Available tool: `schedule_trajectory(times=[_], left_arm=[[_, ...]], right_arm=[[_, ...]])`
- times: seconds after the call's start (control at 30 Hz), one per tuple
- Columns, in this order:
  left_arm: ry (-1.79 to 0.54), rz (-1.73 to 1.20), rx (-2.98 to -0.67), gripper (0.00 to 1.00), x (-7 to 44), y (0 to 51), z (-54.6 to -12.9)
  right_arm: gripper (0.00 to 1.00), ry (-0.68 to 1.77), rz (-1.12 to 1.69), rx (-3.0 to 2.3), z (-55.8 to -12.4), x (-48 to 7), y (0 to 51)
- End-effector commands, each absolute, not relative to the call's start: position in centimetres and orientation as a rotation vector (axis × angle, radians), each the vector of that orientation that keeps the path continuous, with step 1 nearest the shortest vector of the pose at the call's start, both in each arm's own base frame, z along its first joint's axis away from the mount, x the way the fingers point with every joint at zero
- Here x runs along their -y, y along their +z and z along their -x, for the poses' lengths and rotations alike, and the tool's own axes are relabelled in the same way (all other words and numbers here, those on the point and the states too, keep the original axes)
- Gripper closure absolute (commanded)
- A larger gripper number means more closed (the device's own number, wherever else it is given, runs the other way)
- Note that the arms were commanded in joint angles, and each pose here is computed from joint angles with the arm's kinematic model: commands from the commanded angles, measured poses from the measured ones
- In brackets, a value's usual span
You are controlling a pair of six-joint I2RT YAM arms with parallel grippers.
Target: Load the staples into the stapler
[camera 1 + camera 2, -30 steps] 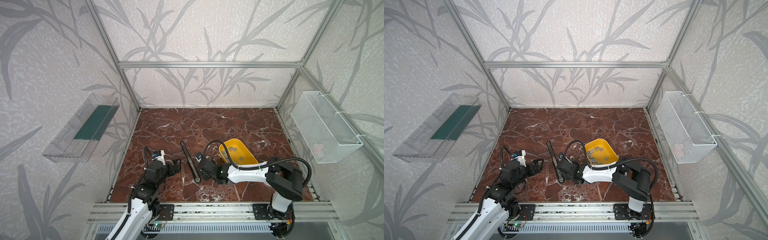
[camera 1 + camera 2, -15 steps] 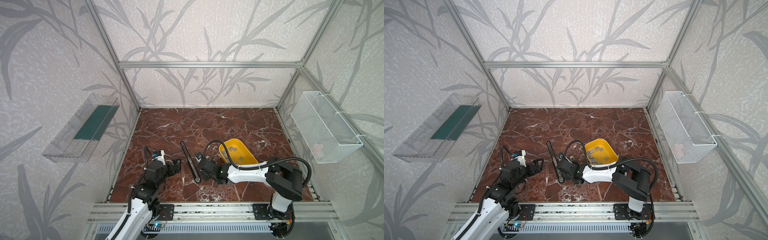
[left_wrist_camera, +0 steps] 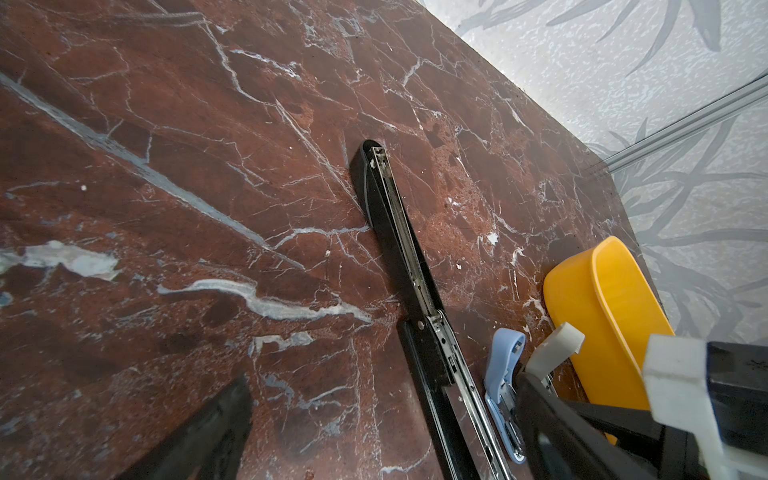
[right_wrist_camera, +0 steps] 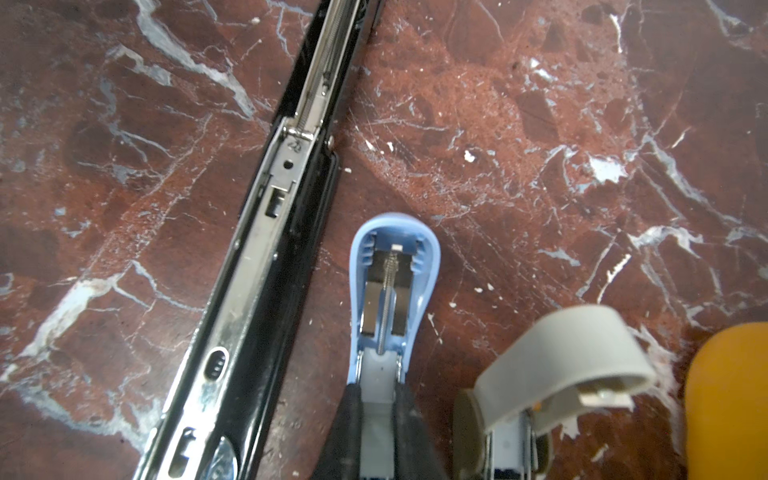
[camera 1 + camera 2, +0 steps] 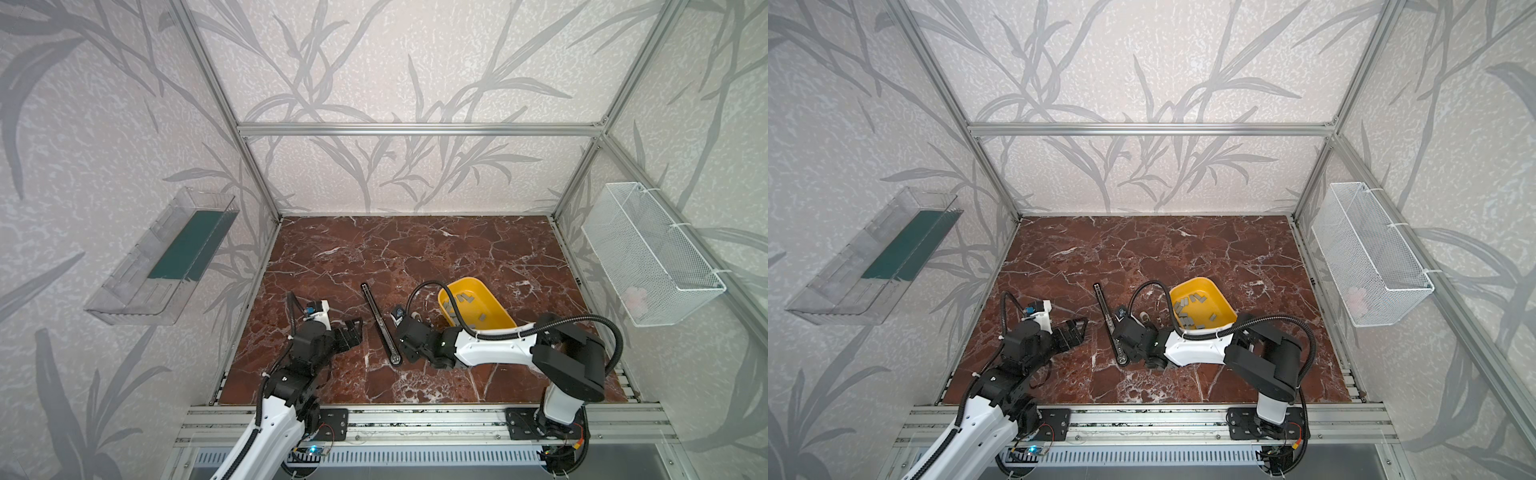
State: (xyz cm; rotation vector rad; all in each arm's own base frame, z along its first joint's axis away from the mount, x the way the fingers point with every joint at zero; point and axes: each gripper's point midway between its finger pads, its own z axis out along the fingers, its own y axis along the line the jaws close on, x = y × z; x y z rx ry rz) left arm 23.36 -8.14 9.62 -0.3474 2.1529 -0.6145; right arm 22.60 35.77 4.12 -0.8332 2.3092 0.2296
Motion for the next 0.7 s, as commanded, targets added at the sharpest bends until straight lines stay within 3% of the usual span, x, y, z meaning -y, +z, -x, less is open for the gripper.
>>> schedule_trajectory(times=[0.0,0.67], left_arm=[[-0.613,0.355,-2.129,0.01,8.0,10.2,-23.6],[-0.612,0.355,-2.128,0.01,8.0,10.2,-23.6]], right_arm=[[0.94,0.243,0.799,-2.279,-23.1,-35.8,6.1],[0.95,0.251,0.761,-2.318,-23.0,-35.9,5.2]])
